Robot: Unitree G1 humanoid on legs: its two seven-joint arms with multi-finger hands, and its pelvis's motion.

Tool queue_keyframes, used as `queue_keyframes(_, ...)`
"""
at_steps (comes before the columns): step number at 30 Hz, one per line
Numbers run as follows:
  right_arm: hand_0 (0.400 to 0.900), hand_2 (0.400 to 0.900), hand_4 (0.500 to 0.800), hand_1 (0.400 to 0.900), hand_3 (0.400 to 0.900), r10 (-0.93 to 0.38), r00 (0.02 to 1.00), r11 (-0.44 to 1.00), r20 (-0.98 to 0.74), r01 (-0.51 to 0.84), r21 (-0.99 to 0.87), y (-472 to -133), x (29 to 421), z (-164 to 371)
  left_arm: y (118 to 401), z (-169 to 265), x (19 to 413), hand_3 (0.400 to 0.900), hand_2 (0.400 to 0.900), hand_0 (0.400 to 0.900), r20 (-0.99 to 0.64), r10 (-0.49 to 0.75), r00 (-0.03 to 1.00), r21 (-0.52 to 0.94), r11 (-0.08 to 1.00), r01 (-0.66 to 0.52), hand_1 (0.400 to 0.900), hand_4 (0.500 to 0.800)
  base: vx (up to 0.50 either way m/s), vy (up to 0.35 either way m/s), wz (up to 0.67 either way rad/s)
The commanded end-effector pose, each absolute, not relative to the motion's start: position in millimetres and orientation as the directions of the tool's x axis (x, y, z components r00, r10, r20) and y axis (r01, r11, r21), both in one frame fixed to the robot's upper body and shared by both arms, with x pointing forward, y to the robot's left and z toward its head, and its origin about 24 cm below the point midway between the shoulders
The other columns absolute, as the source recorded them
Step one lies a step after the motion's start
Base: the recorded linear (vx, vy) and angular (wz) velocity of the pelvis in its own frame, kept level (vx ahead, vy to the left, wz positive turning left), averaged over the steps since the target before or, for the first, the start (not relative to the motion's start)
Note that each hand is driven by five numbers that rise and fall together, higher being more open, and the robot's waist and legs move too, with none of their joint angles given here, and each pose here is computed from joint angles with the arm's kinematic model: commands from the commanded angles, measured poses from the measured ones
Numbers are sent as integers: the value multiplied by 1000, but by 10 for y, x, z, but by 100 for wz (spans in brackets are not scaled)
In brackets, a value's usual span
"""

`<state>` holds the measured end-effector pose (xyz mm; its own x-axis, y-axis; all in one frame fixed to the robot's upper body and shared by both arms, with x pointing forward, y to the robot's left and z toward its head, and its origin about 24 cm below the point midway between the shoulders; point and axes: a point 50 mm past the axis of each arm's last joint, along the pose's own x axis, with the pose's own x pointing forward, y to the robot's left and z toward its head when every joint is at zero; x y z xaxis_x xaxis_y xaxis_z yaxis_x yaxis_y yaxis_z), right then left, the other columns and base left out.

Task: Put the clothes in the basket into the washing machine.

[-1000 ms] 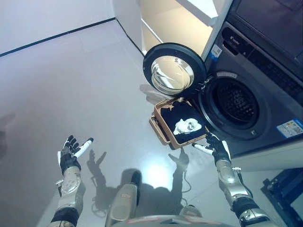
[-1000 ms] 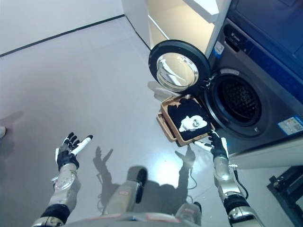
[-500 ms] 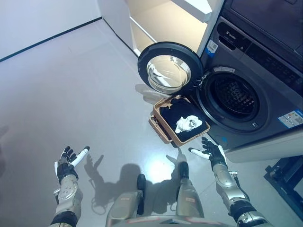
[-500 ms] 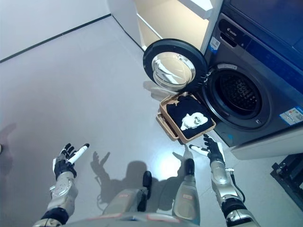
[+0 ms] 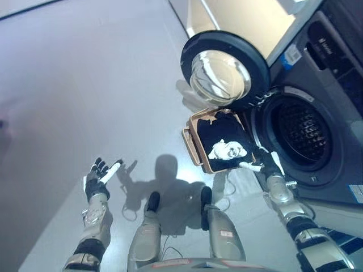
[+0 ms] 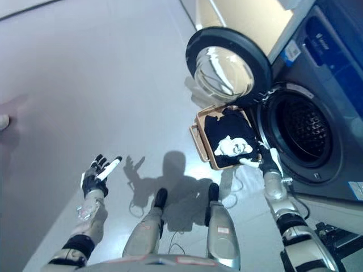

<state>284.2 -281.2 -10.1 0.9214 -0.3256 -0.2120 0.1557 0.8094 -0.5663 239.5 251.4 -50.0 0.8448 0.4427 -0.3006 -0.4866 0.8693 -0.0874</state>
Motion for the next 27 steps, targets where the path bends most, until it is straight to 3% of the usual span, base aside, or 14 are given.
queue_keyframes(1, 900, 900, 800, 900, 900, -297, 954, 712, -45, 190, -676, -2806, 3127, 275, 2709, -7, 2621, 900, 900, 900, -60, 471, 880, -107, 874, -475, 900, 800, -28, 6, -5)
queue_keyframes(2, 900, 900, 800, 900, 900, -297, 954, 711, -44, 190, -677, -2805, 3129, 276, 2709, -6, 2621, 900, 900, 900, -60, 471, 880, -108, 873, -475, 900, 800, -33, 26, -9)
queue_keyframes(5, 900, 900, 800, 900, 900, -275, 961, 517, 6, 154, -842, -2876, 3306, 480, 2618, 156, 2686, 900, 900, 900, 16, 453, 891, -154, 882, -446, 900, 800, -58, 41, 0)
queue_keyframes(14, 900, 900, 800, 900, 900, -449, 879, 89, 161, 224, -971, -3498, 3431, 1139, 2337, 416, 2776, 900, 900, 900, 122, 393, 912, -262, 899, -352, 900, 800, -64, 33, 3)
queue_keyframes(21, 900, 900, 800, 900, 900, -478, 845, -28, 238, 256, -966, -3683, 3372, 1338, 2207, 478, 2841, 900, 900, 900, 140, 372, 918, -289, 902, -321, 900, 800, -2, -14, 2)
queue_keyframes(27, 900, 900, 800, 900, 900, -424, 885, 84, 193, 251, -964, -3529, 3373, 1141, 2205, 382, 2858, 900, 900, 900, 96, 391, 915, -294, 890, -350, 900, 800, 22, -16, -4)
